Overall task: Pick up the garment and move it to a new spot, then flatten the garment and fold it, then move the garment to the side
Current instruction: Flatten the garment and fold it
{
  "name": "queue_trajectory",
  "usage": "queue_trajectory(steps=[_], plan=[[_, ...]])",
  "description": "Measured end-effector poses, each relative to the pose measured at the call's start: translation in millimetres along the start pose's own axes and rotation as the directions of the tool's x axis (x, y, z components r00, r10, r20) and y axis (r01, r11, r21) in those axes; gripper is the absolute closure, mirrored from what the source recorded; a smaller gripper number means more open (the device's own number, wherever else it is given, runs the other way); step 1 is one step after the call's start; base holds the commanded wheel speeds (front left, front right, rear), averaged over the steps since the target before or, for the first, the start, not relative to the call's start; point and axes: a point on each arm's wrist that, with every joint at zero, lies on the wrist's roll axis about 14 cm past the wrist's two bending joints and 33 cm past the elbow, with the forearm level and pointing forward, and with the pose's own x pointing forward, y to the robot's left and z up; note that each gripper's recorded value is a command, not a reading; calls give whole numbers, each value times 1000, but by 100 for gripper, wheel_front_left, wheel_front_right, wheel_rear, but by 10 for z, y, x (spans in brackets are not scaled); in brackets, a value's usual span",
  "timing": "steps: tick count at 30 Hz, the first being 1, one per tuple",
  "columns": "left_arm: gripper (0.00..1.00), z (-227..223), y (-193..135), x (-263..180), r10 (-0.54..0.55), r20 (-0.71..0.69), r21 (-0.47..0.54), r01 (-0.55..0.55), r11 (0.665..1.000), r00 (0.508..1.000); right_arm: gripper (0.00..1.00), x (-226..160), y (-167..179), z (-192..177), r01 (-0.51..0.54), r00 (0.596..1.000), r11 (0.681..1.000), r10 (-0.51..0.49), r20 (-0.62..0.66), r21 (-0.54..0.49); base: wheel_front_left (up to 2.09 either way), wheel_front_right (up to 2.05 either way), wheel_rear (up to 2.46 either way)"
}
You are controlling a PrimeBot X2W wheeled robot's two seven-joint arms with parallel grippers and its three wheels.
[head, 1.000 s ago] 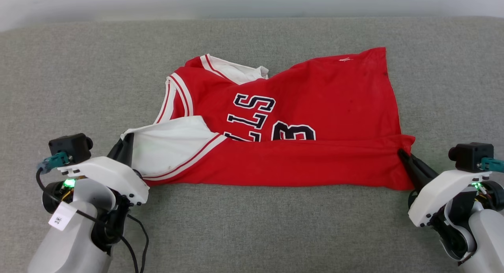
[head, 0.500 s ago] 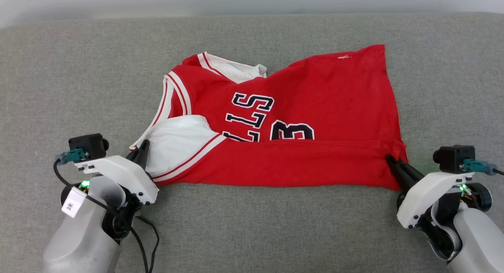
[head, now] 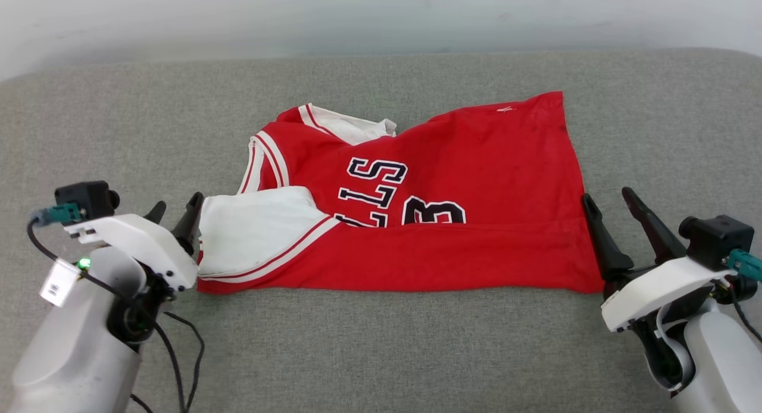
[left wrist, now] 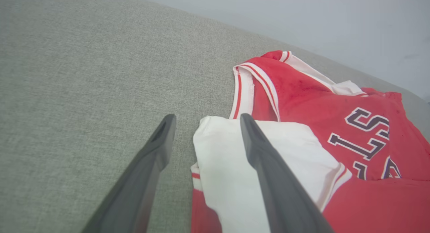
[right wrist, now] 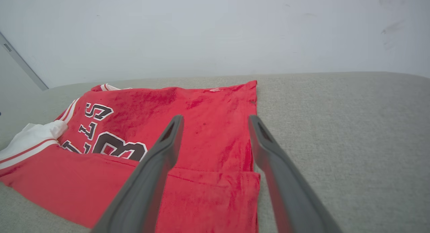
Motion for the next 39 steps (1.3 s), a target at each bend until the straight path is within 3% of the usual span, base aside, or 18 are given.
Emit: queue_trajectory(steps=[7,14,22,29,30,31,32,39], plan=[[0,-55,-66,-119,-47,-215,12,50,999,976,0,-139,89,116,6,999,1000,-7,42,21,0,0,0],[0,-360,-47,-247,-7,-439,19,17,1000,898,0,-218,108,123,29,998,998,-32,52,55,0,0,0],[0,-696,-17,-226,25,-549,22,-16,1000,836,0,-272,-2,46,73,997,995,-76,33,73,0,0,0],[0,-964,-126,-138,12,-637,62,36,997,771,0,-336,-188,-163,145,989,984,-142,-30,102,0,0,0],[42,-977,-133,-136,11,-645,64,40,997,765,0,-340,-209,-195,152,988,983,-148,-45,105,0,0,0],[67,-979,-148,-129,8,-647,67,46,997,762,0,-340,-225,-214,156,987,982,-151,-53,106,0,0,0],[100,-984,-158,-127,4,-648,66,51,997,761,0,-334,-237,-216,159,987,981,-154,-56,109,0,0,0],[100,-931,-331,-89,-50,-611,53,104,993,790,0,-313,-377,-268,175,978,977,-158,-138,123,0,0,0]])
